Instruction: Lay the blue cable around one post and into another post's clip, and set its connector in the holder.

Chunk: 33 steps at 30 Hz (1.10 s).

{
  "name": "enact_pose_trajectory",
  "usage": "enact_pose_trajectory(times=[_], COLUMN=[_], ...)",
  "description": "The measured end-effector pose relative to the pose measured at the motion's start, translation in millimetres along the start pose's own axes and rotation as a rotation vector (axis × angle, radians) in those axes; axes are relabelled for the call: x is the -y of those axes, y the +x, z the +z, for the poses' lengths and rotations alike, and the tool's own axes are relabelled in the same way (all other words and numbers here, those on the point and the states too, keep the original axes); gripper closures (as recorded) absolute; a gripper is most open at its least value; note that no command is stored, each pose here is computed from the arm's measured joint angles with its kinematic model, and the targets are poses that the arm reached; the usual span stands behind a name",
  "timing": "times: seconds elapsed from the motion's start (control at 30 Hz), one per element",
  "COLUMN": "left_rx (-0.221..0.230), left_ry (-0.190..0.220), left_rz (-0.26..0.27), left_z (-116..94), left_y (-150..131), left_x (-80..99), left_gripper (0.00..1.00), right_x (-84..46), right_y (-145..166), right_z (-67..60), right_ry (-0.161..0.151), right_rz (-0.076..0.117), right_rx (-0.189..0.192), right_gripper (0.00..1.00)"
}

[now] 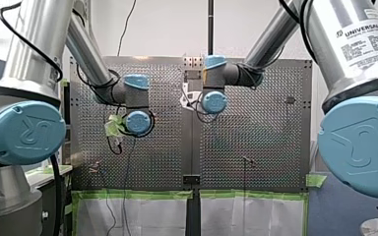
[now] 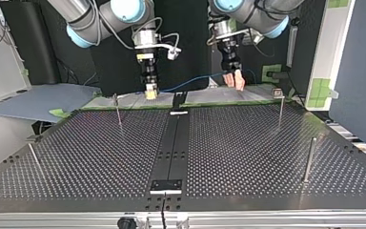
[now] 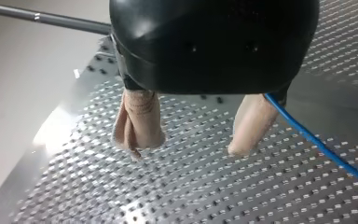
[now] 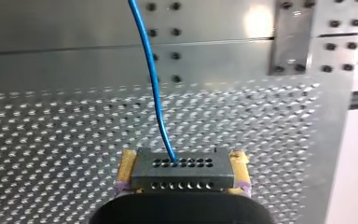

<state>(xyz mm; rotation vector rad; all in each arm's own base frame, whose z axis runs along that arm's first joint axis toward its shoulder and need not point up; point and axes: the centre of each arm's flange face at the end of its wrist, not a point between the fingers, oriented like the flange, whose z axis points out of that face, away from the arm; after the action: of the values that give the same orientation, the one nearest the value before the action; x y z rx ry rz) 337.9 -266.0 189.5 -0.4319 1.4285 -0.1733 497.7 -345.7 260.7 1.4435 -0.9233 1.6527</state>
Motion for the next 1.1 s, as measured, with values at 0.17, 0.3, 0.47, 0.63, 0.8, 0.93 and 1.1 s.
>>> enact_pose_trajectory(times=[0.17,0.3,0.47,0.63,0.8,0.93,1.1], left_rx=[0.027,0.039,0.051,0.071,0.110,0.142,0.181], left_ry=[-0.017,-0.022,-0.019,-0.011,0.006,0.021,0.038], left_rz=[-0.016,-0.016,-0.025,-0.062,-0.107,-0.129,-0.138], left_z=[13,23,36,49,69,82,94], left_y=[-22,-38,-61,-85,-121,-149,-184], left_x=[2.9,1.4,-2.4,-3.8,-0.1,2.7,4.6], left_gripper=[0.00,0.00,0.00,0.00,0.00,0.00,0.00], right_x=[2.0,4.3,5.8,5.6,8.5,13.4,19.0], right_y=[31,58,98,133,154,154,146], right_z=[1.7,3.3,3.0,0.1,0.5,4.6,14.5], right_ry=[0.015,0.031,0.042,0.045,0.050,0.058,0.067], right_rz=[-0.001,-0.002,0.003,0.007,0.005,-0.013,-0.034], right_rx=[-0.022,-0.044,-0.077,-0.105,-0.115,-0.101,-0.086], right_gripper=[1.00,1.00,1.00,1.00,1.00,1.00,1.00])
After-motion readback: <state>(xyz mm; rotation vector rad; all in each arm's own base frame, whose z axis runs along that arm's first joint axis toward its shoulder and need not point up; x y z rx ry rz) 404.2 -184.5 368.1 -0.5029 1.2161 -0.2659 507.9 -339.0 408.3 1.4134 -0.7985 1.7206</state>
